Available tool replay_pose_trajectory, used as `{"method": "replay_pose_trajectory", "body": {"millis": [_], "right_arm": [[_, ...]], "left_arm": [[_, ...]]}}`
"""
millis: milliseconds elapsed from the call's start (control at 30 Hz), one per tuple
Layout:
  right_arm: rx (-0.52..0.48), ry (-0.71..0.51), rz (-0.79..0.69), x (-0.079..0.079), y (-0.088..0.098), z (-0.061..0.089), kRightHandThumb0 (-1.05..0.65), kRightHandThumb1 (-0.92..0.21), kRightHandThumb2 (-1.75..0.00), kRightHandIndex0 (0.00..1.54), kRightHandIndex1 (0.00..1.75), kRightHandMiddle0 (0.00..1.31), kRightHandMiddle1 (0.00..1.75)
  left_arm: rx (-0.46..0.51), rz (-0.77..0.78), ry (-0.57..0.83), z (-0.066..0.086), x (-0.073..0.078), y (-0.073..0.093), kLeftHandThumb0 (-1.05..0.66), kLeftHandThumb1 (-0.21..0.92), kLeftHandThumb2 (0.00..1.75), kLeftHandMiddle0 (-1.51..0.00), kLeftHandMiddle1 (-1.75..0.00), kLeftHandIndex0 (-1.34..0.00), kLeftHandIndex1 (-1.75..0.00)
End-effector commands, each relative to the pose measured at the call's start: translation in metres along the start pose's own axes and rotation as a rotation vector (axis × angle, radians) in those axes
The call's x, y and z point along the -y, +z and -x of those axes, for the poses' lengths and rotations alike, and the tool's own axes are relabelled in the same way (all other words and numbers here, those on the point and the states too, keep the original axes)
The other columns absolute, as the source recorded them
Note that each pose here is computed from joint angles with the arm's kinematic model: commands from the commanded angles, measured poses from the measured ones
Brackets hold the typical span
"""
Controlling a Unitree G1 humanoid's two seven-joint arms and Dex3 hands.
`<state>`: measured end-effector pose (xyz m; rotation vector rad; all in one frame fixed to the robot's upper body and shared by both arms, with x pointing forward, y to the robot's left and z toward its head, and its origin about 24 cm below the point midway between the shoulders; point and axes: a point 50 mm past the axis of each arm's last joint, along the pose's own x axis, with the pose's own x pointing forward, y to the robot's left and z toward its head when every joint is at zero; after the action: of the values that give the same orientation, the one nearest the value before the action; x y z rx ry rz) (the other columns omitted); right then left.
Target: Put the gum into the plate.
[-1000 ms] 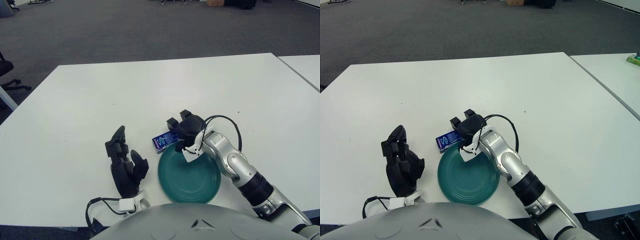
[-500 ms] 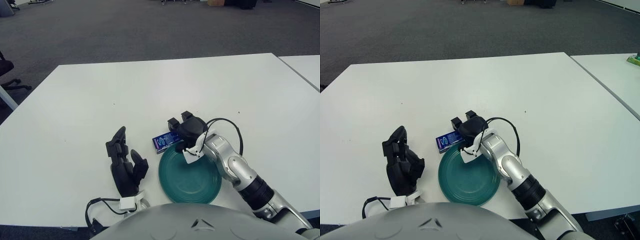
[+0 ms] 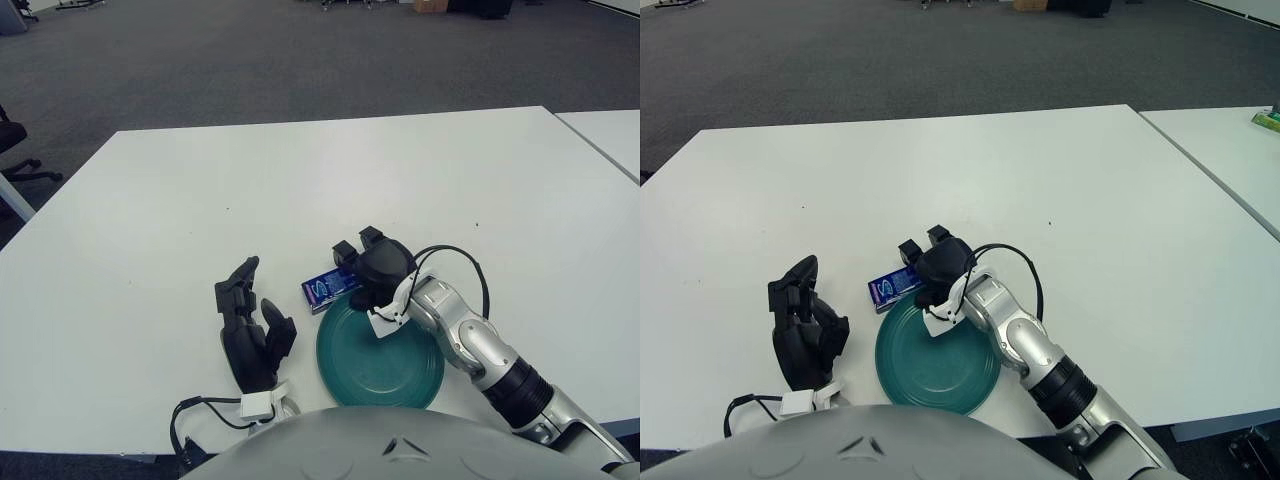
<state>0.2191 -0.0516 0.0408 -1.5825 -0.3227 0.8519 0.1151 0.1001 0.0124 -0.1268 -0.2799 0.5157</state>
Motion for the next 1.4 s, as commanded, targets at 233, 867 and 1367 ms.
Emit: {"method": "replay_pose_trajectory", "body": {"millis": [233,867,1367], "right_arm": [[-0.016,0.151,0.054,-0.025,-0.007,-0.001,-0.38,-0.76,-0.73,0.00,1.75,0.28,1.75],[0.000,0.087,0.039,0.039,-0.012,-0.004,-0.79,-0.88,-0.53,0.05,1.75,0.02,1.21],[-0.026,0.046,0.094,0.058,-0.015,-0.008,-0.81,-0.92,-0.49,0.03,1.47,0.00,0.74]], "left_arm": [[-0.040,0.230,-0.005,0.023,0.066,0.028,-0.86,0.92,0.89,-0.34,-0.57,-0.24,-1.12],[-0.054,0.208,-0.040,0.020,0.065,0.022,-0.88,0.92,0.86,-0.26,-0.54,-0.24,-1.13],[-0.013,0.209,-0.110,0.014,0.063,0.017,-0.88,0.92,0.78,-0.24,-0.47,-0.12,-1.02]]}}
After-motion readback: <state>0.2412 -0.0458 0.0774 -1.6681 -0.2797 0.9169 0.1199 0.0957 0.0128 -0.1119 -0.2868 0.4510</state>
